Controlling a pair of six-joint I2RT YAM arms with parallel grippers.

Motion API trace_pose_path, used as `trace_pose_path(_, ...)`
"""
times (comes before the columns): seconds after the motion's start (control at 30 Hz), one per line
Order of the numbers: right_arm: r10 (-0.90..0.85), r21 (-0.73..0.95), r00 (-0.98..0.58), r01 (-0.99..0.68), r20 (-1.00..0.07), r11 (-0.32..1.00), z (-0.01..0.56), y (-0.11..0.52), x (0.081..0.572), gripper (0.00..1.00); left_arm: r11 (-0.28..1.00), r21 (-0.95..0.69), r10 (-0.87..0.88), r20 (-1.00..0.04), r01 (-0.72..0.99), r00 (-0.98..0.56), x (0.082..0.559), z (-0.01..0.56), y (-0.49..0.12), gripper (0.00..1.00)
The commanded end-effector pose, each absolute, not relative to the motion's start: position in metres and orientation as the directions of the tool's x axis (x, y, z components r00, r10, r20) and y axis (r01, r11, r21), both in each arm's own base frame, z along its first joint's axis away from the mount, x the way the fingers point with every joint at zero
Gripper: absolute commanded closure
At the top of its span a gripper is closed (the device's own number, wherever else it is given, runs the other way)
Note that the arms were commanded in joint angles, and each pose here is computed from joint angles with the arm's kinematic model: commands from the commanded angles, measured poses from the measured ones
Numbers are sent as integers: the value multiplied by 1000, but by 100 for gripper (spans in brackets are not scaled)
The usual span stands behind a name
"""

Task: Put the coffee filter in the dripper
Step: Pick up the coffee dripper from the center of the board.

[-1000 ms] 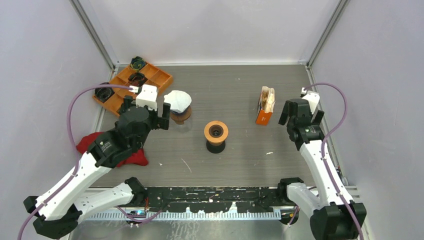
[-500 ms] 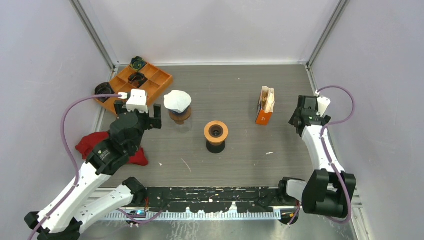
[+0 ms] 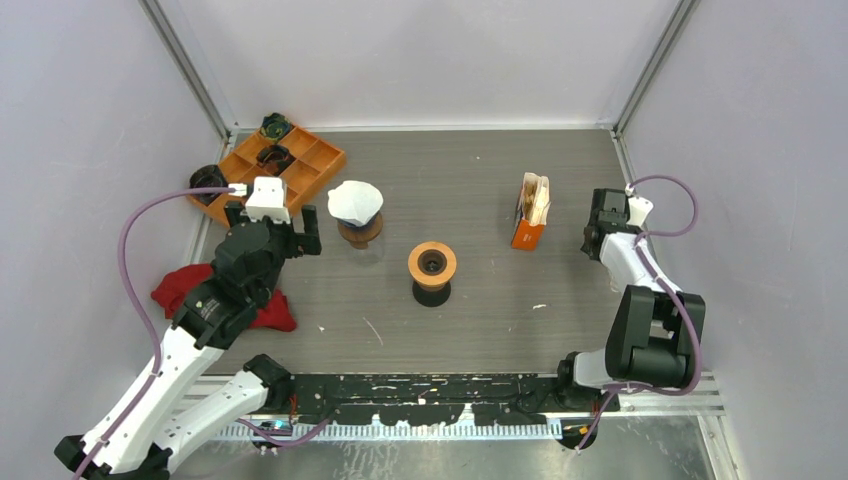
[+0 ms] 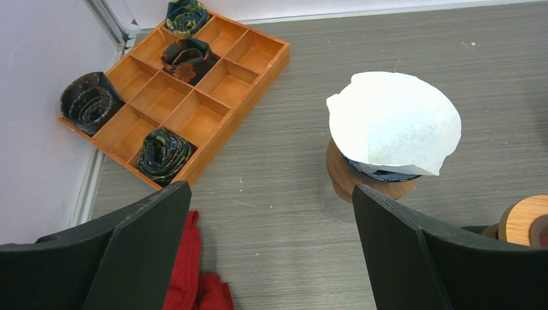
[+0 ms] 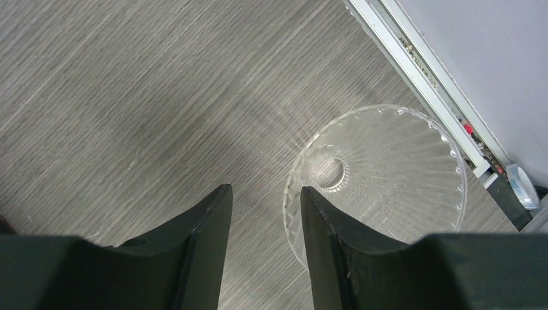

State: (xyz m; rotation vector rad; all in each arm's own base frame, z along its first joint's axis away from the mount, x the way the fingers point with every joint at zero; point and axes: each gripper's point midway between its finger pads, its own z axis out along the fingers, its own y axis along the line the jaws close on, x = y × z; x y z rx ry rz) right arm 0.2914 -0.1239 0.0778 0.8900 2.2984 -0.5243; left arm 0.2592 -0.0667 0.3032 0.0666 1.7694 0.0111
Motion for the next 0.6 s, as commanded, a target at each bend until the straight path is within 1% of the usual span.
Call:
trace_pose_path(0.0, 470, -121, -535, 740, -703, 661, 79, -133, 303, 54, 999, -6, 0, -992, 41, -129, 263, 322, -69, 1)
trace_pose_path(0.1, 472, -128, -540, 742, -697, 658, 74, -133, 300, 63, 999, -6, -1, -992, 40, -130, 263, 321, -68, 1)
trace_pose_path(0.27, 465, -146, -548, 741, -695, 656, 76, -134, 295, 82, 999, -7, 0, -992, 52, -129, 264, 321, -71, 1)
trace_pose_path(0.5, 463, -110, -554, 715, -692, 690, 87, -124, 291, 99, 998, -14, -5, -992, 69, -126, 264, 321, -73, 1)
trace_pose_path(0.57, 459, -98, -554, 705, -695, 703, 91, -119, 291, 99, 997, -16, -7, -992, 72, -124, 264, 321, -73, 1)
